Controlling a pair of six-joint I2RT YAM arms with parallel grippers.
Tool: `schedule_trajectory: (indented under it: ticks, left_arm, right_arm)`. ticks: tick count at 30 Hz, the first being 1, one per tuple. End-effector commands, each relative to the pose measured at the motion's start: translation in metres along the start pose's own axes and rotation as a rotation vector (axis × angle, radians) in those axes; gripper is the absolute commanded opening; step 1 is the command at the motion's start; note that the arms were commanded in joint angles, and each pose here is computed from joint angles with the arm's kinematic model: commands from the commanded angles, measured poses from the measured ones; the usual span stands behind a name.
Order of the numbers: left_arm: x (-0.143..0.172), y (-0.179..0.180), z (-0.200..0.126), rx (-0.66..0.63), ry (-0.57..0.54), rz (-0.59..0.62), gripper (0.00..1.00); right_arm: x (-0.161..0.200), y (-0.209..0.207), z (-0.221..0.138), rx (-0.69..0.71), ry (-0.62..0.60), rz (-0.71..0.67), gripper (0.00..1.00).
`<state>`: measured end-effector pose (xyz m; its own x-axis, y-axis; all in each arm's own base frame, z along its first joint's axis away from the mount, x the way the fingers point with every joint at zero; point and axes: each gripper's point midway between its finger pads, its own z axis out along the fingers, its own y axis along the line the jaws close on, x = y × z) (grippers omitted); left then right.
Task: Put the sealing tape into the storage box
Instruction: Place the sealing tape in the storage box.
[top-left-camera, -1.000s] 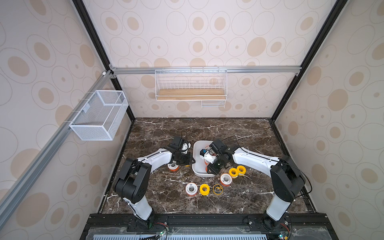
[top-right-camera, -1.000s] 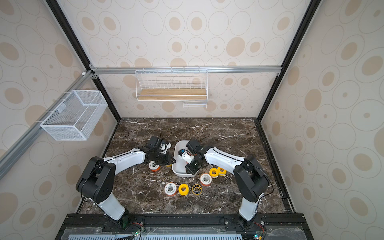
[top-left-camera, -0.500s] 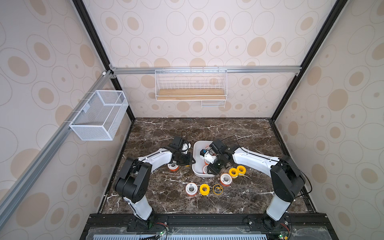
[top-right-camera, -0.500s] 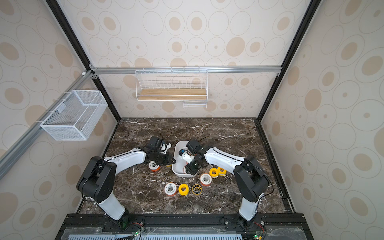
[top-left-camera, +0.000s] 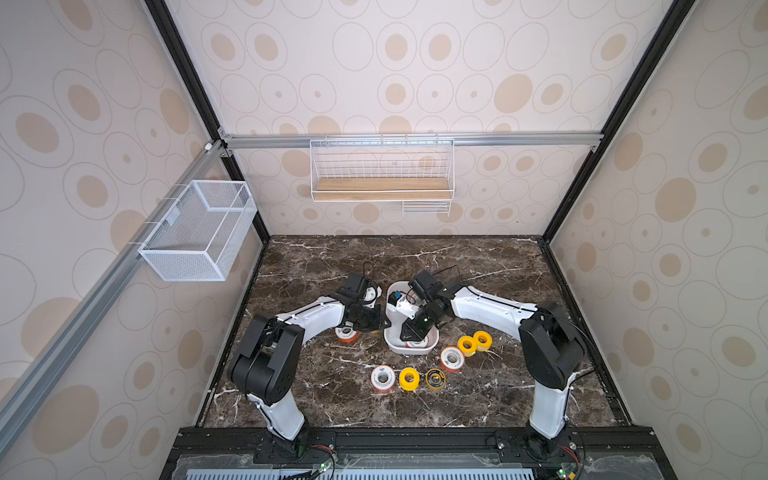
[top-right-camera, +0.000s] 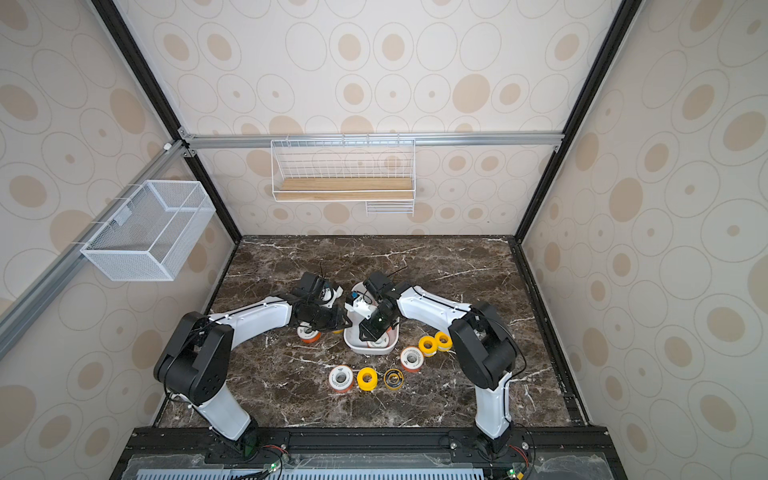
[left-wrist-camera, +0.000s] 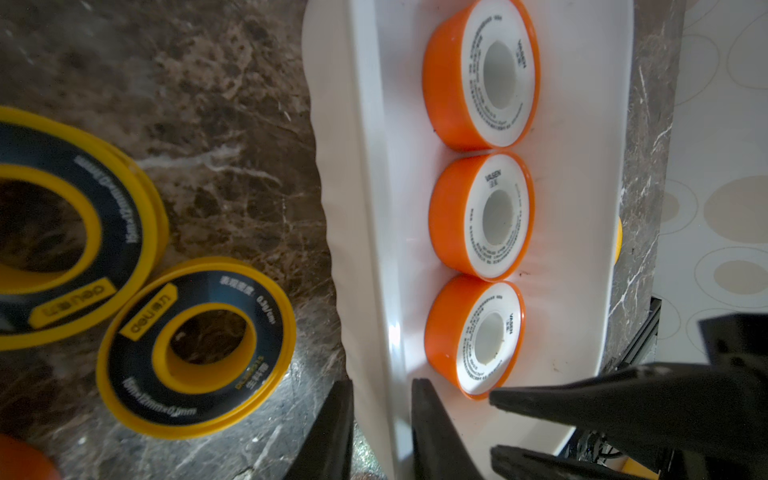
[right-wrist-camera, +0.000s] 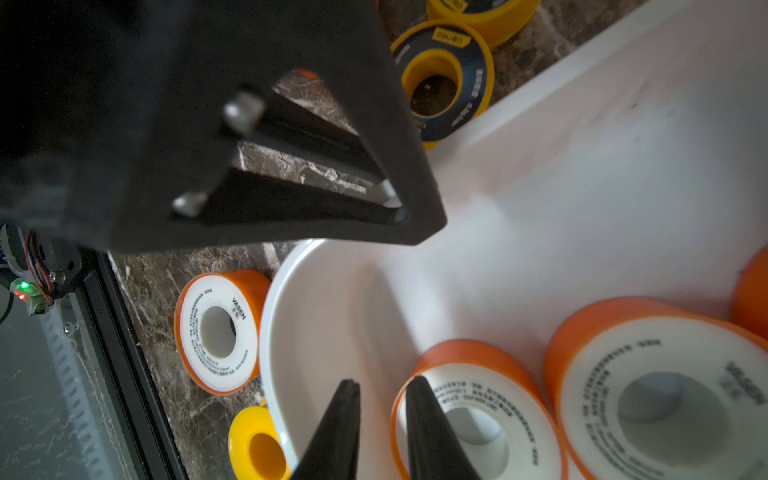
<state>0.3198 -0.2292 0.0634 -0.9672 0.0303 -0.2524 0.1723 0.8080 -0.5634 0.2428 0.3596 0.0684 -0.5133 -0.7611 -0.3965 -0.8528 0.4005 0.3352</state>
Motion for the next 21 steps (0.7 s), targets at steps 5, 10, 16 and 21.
schedule_trajectory:
  ticks: [5, 10, 16, 21]
  left_arm:
    - [-0.007, -0.006, -0.001, 0.007, -0.002, 0.007, 0.28]
    - [-0.007, -0.006, -0.001, 0.005, -0.003, 0.007, 0.28]
    - [-0.007, -0.006, -0.001, 0.007, -0.003, 0.007, 0.28]
    - [-0.007, -0.007, -0.001, 0.006, 0.0, 0.009, 0.29]
  right_arm:
    - [0.006, -0.006, 0.018, 0.009, 0.047, 0.045, 0.24]
    - [0.017, -0.016, 0.018, 0.072, 0.087, 0.058, 0.24]
    - [0.02, -0.015, 0.011, 0.092, 0.079, 0.054, 0.25]
    - [0.026, -0.021, 0.006, 0.141, 0.096, 0.051, 0.26]
